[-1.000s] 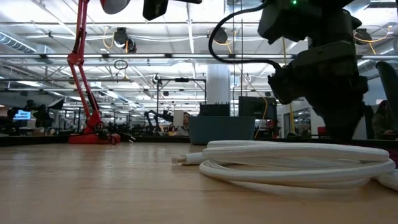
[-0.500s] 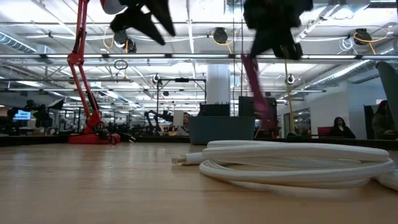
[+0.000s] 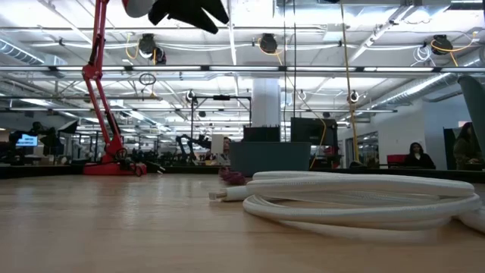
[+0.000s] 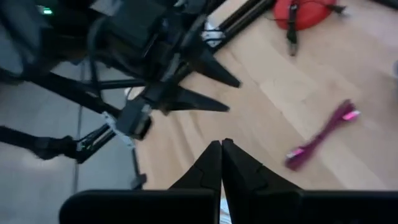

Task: Pick & Place USB Port
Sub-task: Put the pink charger cable into the top blue bin

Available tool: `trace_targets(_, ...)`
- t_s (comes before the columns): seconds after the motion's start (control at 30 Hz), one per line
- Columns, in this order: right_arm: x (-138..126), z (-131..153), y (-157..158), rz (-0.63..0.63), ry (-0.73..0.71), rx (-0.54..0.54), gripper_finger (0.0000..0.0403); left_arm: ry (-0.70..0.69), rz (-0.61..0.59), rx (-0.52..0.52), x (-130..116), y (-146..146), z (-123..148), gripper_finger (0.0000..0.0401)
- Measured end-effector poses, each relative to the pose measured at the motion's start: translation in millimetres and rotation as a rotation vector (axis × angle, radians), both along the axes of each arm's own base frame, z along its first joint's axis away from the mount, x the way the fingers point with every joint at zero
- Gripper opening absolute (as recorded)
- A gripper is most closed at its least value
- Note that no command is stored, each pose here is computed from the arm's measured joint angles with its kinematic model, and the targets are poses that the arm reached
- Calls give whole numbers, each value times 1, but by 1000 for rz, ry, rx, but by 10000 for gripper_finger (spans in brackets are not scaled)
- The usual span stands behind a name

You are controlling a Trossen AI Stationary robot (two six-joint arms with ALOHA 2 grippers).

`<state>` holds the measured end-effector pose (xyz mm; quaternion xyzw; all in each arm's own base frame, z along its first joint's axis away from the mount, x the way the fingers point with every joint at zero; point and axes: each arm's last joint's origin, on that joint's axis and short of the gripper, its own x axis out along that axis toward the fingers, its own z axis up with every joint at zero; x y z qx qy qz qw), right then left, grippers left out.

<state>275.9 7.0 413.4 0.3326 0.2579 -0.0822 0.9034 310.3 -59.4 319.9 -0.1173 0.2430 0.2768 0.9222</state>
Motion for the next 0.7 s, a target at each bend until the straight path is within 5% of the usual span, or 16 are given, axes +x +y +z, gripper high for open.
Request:
trace_targets(0.47, 2, -17, -1, -11, 181, -35, 0, 85, 35, -73, -3, 15, -8, 152)
trace_targets(0.7, -7, -21, -3, -86, 260, -63, 0, 90, 143, -469, 14, 57, -29, 152)
